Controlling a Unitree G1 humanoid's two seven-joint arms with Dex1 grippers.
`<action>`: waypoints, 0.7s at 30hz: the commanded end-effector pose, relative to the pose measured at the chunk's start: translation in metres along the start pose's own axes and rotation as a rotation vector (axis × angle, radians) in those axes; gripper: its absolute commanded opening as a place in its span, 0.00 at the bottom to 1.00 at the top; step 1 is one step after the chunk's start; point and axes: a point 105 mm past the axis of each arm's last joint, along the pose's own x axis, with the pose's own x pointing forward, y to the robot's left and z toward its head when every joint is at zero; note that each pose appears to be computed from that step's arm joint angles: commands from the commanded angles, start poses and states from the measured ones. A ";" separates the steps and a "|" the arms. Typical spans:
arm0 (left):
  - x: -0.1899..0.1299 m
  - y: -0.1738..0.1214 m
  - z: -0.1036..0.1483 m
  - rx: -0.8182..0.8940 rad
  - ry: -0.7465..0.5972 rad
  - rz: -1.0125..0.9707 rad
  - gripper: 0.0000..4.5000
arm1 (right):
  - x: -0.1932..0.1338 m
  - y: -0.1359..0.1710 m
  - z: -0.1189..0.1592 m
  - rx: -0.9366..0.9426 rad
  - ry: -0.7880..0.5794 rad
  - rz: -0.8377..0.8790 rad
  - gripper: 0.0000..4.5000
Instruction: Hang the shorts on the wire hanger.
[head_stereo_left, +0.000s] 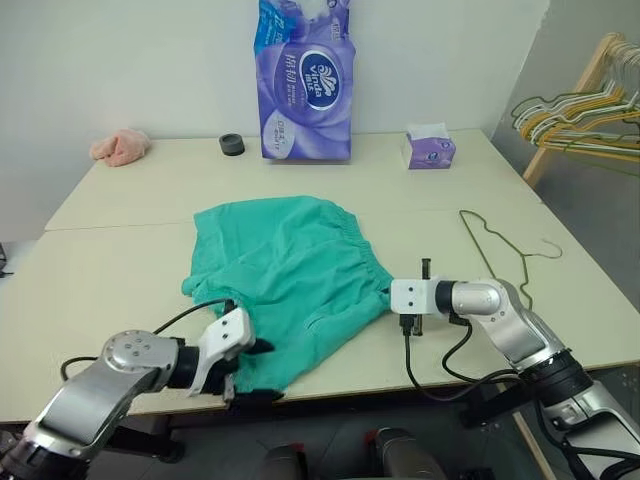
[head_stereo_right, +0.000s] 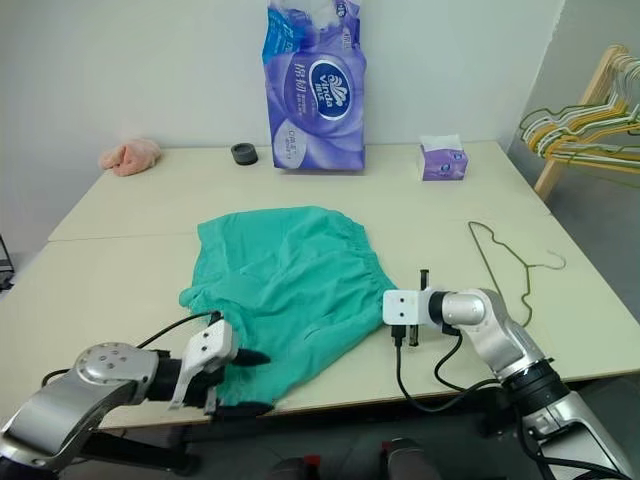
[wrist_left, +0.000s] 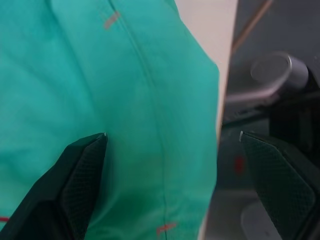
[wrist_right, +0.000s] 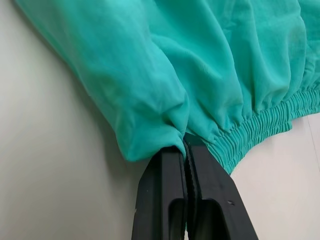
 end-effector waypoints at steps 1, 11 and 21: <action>-0.010 0.024 -0.006 0.034 0.011 0.131 1.00 | -0.005 -0.007 0.011 -0.033 -0.033 -0.019 0.00; -0.020 0.045 -0.018 0.085 0.032 0.222 1.00 | -0.014 -0.007 0.013 -0.034 -0.041 0.000 0.00; 0.003 0.043 0.026 0.169 -0.103 0.113 0.47 | -0.039 -0.029 -0.009 -0.017 0.046 -0.051 0.00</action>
